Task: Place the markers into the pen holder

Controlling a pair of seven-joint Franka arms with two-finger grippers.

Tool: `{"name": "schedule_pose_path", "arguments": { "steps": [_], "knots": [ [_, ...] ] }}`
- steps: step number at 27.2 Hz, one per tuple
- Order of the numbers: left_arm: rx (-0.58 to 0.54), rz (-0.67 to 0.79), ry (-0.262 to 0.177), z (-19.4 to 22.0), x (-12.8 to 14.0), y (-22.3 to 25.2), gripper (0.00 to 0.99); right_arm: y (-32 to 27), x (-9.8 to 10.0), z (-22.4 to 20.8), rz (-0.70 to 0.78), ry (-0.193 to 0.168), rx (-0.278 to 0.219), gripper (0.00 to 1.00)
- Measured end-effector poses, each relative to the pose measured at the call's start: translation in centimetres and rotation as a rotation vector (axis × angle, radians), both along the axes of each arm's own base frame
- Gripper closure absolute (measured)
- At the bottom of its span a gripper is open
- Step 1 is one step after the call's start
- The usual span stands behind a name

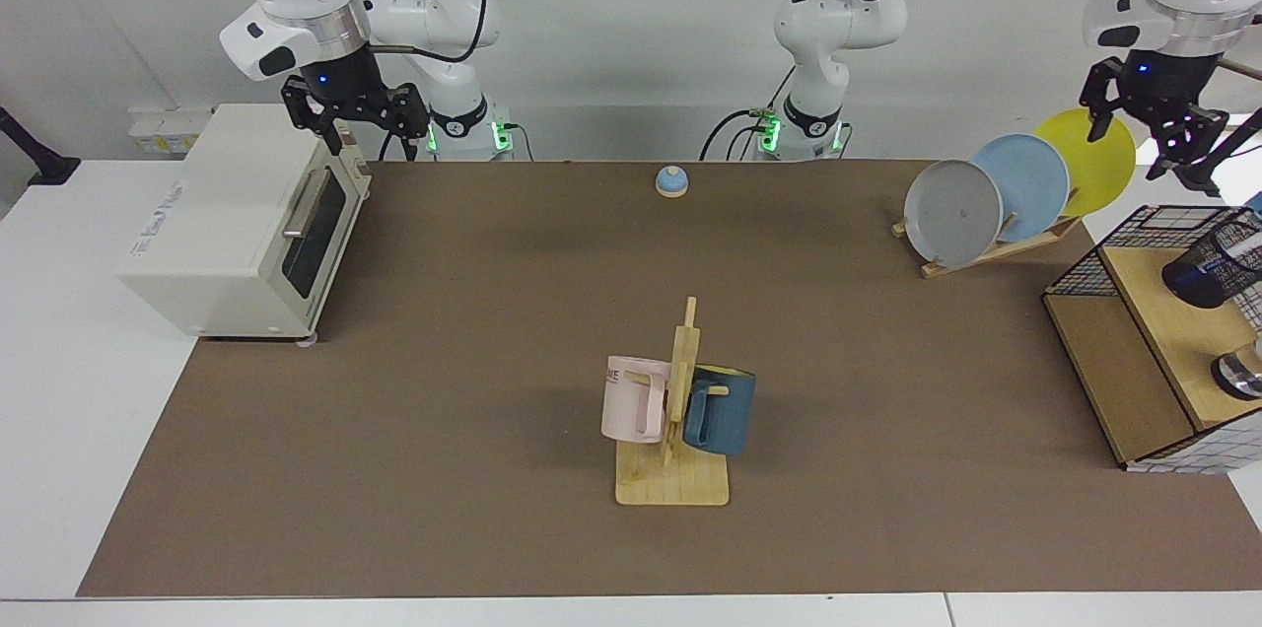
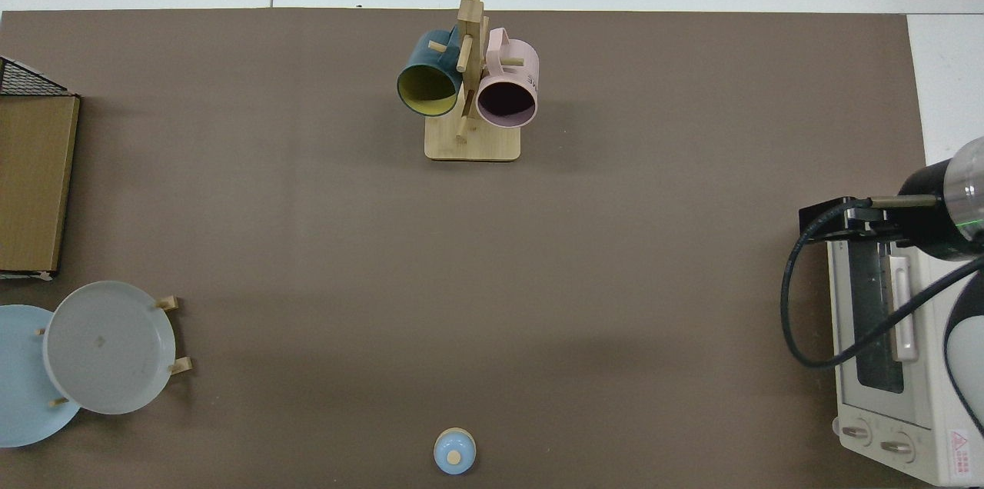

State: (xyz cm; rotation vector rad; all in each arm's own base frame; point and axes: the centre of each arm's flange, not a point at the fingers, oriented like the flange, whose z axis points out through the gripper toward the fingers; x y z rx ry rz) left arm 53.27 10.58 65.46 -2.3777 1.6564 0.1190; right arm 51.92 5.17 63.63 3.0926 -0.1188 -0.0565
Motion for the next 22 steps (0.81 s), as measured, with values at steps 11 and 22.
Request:
{"name": "schedule_pose_path", "arguments": {
  "steps": [11,22],
  "knots": [
    [-0.208,0.586,0.034,-0.3,-2.0,-6.8,0.000,0.0,0.0,0.0,0.000,0.000,0.000,0.01],
    [-0.254,0.851,-0.017,0.2,-1.9,-11.8,0.004,0.0,0.0,0.0,0.000,0.000,0.000,0.00]
  ]
}}
